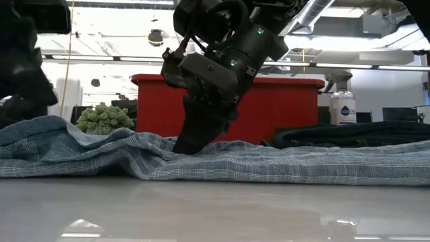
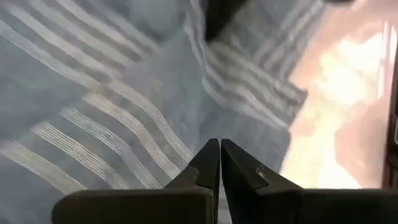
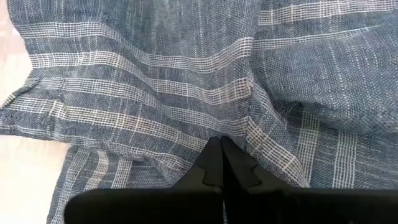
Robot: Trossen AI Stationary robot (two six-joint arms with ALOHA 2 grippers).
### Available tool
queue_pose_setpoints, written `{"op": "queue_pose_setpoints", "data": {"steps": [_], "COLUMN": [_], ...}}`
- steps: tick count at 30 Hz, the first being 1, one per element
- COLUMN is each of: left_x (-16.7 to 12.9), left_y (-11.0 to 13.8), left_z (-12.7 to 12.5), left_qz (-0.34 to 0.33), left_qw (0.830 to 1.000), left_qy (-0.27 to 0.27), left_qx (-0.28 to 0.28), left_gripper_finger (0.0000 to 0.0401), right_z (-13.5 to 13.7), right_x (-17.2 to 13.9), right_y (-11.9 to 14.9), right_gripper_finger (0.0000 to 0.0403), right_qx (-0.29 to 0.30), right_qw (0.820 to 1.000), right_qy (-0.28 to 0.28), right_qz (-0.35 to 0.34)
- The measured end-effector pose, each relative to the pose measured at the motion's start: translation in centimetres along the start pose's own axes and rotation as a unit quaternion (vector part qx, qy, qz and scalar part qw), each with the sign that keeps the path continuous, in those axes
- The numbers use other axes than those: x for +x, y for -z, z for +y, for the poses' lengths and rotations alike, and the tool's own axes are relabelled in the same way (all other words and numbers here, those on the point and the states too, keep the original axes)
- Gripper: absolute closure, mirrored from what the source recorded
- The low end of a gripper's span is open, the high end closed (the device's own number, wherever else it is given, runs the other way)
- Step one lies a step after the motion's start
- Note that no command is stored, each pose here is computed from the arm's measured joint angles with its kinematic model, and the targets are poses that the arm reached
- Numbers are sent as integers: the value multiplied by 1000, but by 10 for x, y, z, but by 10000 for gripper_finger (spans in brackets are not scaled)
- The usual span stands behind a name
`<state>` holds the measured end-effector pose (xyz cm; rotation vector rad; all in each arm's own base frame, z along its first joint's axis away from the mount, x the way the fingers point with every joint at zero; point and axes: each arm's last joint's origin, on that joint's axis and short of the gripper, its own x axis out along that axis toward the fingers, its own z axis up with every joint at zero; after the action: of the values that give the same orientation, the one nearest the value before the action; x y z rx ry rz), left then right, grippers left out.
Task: Fold Laundry from Bin
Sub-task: Fold the blue polo shirt
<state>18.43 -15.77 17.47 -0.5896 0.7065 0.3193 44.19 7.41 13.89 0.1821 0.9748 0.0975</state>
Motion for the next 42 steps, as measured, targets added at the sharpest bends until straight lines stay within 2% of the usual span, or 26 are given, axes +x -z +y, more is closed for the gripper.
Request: {"op": "queue_pose_setpoints", "data": {"steps": [6, 10, 19, 25, 33, 36, 39, 42], "left_x": [1, 8, 44, 48, 45, 43, 40, 35], "left_y": [3, 6, 32, 37, 39, 42, 45, 48], "left_z": [17, 25, 38, 45, 46, 47, 48, 49], "left_qz": [-21, -61, -7, -5, 12, 18, 24, 29], "left_qw": [996, 988, 974, 966, 964, 962, 961, 958], "left_qy": [-88, -139, -217, -255, -259, -264, -269, -276], "left_qx": [18, 22, 61, 39, 52, 62, 68, 65], "left_gripper_finger": [397, 397, 397, 397, 397, 397, 397, 397], "right_z": [0, 0, -2, -1, 9, 15, 27, 46], "right_x": [0, 0, 0, -5, -50, -75, -103, -130], "right_y": [0, 0, -1, -4, -31, -32, -25, -6], "right_gripper_finger": [386, 386, 386, 370, 346, 345, 342, 327], "right_qx": [-3, -5, -2, 2, -19, -24, -35, -56], "right_qw": [1000, 1000, 1000, 1000, 999, 995, 987, 973], "right_qy": [0, 0, -1, 0, -5, -9, -27, -20], "right_qz": [0, 0, -1, 6, 45, 91, 153, 224]}}
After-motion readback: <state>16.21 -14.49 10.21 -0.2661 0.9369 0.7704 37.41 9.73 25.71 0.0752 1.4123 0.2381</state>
